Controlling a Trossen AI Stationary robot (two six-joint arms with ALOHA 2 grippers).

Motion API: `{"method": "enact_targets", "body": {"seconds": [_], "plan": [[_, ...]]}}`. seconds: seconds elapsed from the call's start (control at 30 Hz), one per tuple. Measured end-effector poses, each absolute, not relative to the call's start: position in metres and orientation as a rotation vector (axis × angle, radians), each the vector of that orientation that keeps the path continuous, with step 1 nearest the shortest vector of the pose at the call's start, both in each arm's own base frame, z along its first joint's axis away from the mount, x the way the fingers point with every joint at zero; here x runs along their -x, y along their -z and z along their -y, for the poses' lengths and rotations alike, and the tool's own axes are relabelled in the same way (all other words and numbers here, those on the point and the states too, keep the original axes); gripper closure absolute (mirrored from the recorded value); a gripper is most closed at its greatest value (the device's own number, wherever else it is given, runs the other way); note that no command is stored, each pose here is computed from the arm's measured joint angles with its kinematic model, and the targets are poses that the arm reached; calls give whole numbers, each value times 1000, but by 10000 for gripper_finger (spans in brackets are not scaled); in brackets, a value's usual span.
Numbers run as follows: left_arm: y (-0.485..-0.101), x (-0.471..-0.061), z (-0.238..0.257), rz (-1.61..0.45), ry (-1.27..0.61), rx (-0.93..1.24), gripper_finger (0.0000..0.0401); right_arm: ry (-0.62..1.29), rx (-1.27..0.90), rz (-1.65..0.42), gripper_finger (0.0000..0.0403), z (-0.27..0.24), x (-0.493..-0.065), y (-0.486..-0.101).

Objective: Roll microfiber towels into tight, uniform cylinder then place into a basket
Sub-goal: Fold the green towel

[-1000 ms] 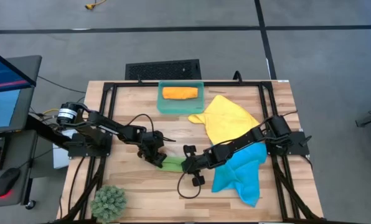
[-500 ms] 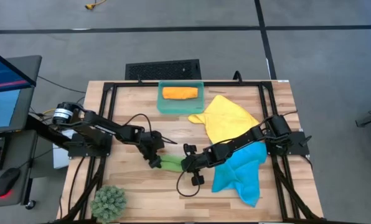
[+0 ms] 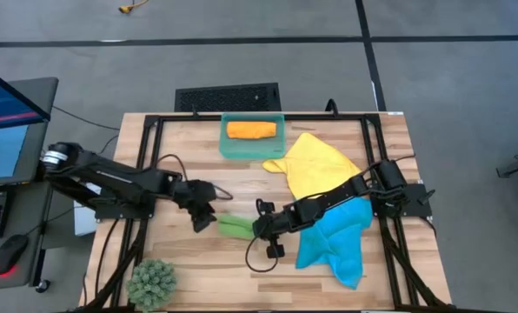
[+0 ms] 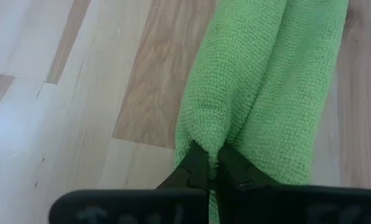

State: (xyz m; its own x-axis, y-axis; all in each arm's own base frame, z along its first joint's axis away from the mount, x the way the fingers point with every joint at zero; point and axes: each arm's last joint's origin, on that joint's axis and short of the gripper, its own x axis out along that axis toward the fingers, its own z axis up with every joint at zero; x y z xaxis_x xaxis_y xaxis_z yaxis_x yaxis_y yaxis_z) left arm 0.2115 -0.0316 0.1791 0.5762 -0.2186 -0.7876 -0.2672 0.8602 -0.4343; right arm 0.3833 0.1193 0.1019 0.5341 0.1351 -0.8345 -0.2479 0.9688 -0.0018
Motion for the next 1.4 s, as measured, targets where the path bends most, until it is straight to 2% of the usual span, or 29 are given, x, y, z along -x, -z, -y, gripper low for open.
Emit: {"method": "enact_targets", "body": {"seconds": [0.23,0.37,0.5,0.67,0.83,1.07,1.23,1.33,1.4], "plan": [[-189,-207,70,-826,131,139,250,-216,85,-986,377,-117,-384,-102],[-178,-211,93,-799,205,-78,250,-215,85,-987,386,-117,-384,-102],[-161,-218,106,-795,186,-208,250,-215,85,-986,380,-117,-384,-102],[-143,-227,111,-817,183,-275,250,-222,81,-987,377,-118,-384,-102],[-128,-230,110,-855,108,-338,250,-231,74,-989,386,-118,-384,-102],[-105,-235,110,-907,27,-408,250,-243,68,-990,377,-118,-384,-102],[-95,-237,110,-919,-27,-373,252,-253,64,-992,386,-119,-383,-102],[-95,-237,109,-921,-68,-305,270,-256,67,-991,376,-120,-383,-102],[-94,-238,107,-927,-82,-264,295,-257,67,-992,367,-121,-383,-102]]}}
